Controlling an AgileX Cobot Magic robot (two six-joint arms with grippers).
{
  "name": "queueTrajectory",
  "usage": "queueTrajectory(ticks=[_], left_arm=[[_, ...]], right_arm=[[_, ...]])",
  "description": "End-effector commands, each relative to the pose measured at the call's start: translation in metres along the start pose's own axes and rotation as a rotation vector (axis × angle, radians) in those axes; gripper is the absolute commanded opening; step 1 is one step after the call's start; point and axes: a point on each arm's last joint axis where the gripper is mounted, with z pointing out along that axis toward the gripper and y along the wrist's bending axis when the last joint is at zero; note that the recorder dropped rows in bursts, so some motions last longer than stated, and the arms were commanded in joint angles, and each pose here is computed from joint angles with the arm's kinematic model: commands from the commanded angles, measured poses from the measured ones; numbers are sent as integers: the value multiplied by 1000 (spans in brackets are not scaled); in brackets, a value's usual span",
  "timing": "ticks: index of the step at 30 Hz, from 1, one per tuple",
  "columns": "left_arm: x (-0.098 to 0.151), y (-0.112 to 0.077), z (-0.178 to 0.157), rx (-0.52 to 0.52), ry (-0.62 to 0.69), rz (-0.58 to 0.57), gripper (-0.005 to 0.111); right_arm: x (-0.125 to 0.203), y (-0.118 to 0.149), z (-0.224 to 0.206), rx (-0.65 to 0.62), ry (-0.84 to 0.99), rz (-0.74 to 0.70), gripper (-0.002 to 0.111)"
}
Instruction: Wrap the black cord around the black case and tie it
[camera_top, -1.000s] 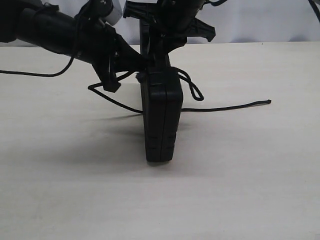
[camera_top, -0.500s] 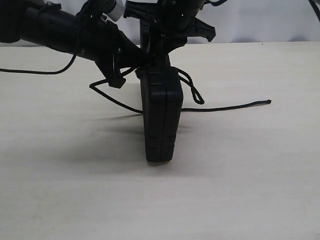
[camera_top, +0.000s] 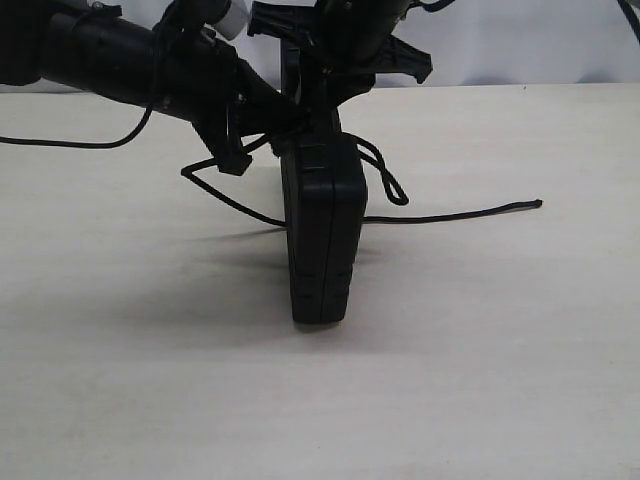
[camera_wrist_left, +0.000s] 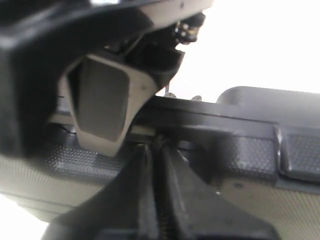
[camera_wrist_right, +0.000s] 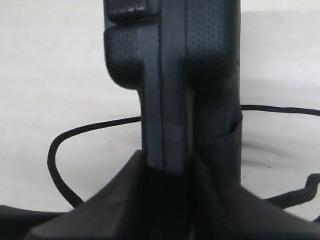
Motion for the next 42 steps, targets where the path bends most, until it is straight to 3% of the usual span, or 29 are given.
queueTrajectory(ticks=[1, 3, 6, 11, 22, 24, 29, 42], left_arm=[[1, -5, 2, 40, 16, 26, 27], [2, -5, 2, 39, 33, 21, 42], [3, -3, 1, 8, 55, 17, 54], [5, -4, -8, -4, 155, 91, 54], [18, -2, -9, -23, 286, 74, 53], [19, -1, -8, -29, 287, 68, 46], [18, 0, -7, -43, 265, 43, 2], [12, -1, -5, -28, 197, 12, 0]], right_arm=[[-2, 3, -7, -28, -27, 6, 4], [-2, 3, -7, -28, -27, 6, 4], [-2, 3, -7, -28, -27, 6, 4], [-2, 3, -7, -28, -27, 6, 4], [-2, 3, -7, -28, -27, 6, 4], [-2, 3, -7, -28, -27, 6, 4], [-2, 3, -7, -28, -27, 6, 4], [-2, 3, -7, -28, -27, 6, 4]])
